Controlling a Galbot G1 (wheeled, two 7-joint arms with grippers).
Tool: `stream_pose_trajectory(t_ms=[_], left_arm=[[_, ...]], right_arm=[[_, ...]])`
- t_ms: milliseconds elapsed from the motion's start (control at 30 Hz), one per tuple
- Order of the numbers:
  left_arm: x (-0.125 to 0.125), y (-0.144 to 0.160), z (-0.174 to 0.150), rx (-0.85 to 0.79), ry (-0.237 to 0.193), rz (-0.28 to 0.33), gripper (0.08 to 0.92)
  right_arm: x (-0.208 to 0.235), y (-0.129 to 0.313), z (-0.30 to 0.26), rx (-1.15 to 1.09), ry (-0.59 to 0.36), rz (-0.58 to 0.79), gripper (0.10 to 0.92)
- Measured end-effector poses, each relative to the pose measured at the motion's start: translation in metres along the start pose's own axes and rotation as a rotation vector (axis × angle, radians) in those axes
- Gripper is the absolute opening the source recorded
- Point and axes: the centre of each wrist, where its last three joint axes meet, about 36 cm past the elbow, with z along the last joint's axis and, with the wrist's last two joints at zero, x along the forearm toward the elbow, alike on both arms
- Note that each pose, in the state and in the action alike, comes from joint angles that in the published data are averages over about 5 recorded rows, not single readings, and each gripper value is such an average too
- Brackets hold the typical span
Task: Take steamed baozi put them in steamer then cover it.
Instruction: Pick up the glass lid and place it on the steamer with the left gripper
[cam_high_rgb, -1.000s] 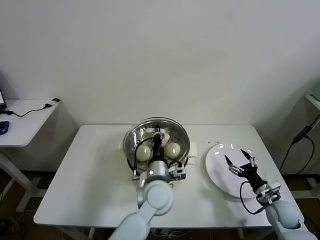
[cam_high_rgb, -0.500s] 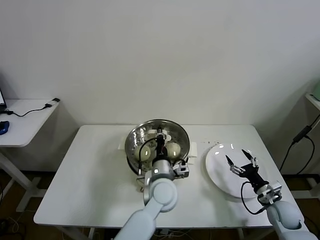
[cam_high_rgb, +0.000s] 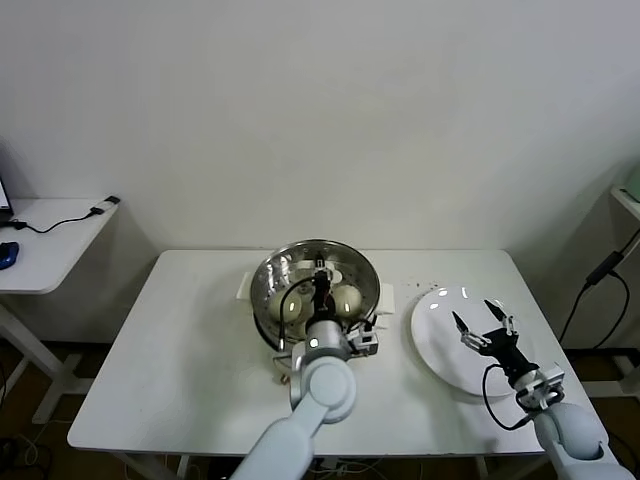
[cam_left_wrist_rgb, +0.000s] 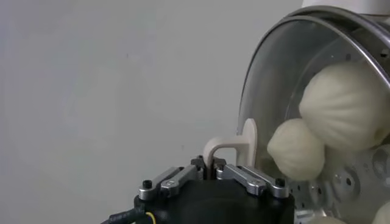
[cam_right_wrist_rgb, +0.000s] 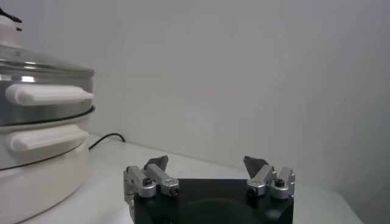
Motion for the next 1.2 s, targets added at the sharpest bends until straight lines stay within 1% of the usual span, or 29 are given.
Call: stream_pose_trajectory(t_ms=[633,733,1033,1200], left_arm=[[0.003,-0.006,0.001,0.007,-0.002,0.005,0.164],[0.004,-0.005,0.004,0.005,0.0,0.009,0.222],[0.014,0.002,0.017,0.007,-0.003,0.008,0.48],[0.023,0.009,0.026,0.023,-0.013,0.008,0.627]], right_arm=[[0.001,-0.002,0.001,0.001,0.0,0.0,0.823],[0.001,-0.003,0.001,0.002,0.0,0.002,0.823],[0.001,-0.005,0.001,0.003,0.005,0.001,0.823],[0.001,-0.006,0.002,0.002,0.011,0.002,0.823]])
